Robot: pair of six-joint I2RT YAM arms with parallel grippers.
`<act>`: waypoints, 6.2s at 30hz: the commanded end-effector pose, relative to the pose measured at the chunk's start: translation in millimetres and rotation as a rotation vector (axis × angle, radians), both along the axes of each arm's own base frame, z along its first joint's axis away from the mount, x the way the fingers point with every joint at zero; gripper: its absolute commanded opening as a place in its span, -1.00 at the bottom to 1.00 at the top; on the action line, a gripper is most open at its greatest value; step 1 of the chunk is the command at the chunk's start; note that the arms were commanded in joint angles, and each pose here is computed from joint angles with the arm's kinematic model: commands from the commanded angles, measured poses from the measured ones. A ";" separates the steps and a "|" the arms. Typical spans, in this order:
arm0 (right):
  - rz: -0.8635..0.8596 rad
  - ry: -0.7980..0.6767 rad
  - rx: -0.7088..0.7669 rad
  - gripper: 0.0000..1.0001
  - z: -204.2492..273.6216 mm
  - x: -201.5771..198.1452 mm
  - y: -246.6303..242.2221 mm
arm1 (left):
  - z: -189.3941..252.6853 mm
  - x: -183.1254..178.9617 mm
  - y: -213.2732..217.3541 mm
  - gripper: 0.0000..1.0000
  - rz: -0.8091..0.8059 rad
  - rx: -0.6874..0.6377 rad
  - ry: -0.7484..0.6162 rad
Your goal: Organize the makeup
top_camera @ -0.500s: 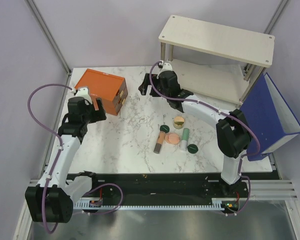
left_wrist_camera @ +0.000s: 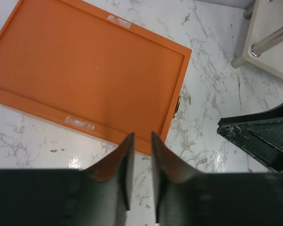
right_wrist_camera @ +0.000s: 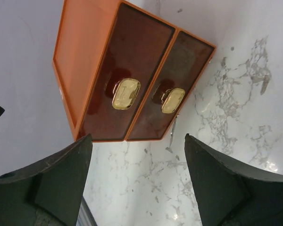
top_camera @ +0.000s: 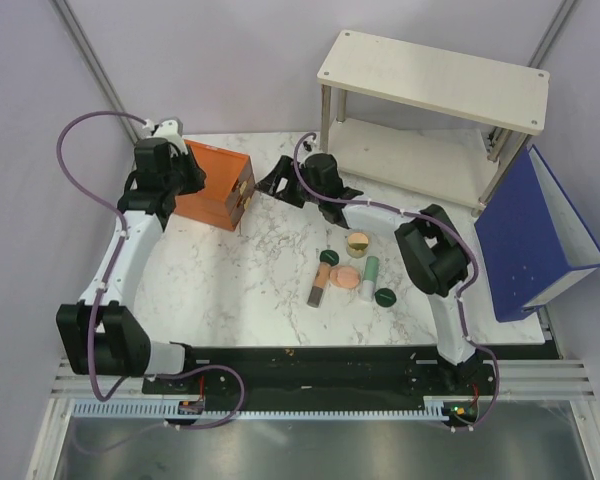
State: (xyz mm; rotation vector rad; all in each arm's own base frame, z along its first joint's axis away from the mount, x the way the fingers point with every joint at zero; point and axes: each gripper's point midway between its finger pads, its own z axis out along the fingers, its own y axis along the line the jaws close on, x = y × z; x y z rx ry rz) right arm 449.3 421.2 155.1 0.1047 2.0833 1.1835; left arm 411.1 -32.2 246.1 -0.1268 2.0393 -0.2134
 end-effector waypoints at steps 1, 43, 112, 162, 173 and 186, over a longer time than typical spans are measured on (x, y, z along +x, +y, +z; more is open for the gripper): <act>0.087 -0.007 0.248 0.62 37.4 3.4 34.9 | 17.9 27.0 -16.5 -0.72 -0.071 -0.064 -0.031; 0.058 0.147 0.351 -0.13 -36.7 42.0 71.6 | -56.2 36.3 -30.5 -0.97 -0.111 -0.138 0.211; 0.140 0.062 0.400 0.39 -24.2 42.7 71.9 | -104.4 19.6 -12.4 -0.96 -0.034 -0.063 0.435; 0.205 0.088 0.131 -0.88 -34.6 -31.5 -29.4 | -122.4 16.5 -6.1 -0.97 -0.024 -0.024 0.514; 0.150 -0.016 -0.039 -0.08 -14.8 -21.6 -53.6 | -120.3 19.2 -6.5 -0.97 -0.028 -0.024 0.510; 0.033 -0.068 -0.431 0.46 21.4 -43.2 -130.1 | -121.2 18.3 -6.3 -0.97 -0.036 -0.017 0.518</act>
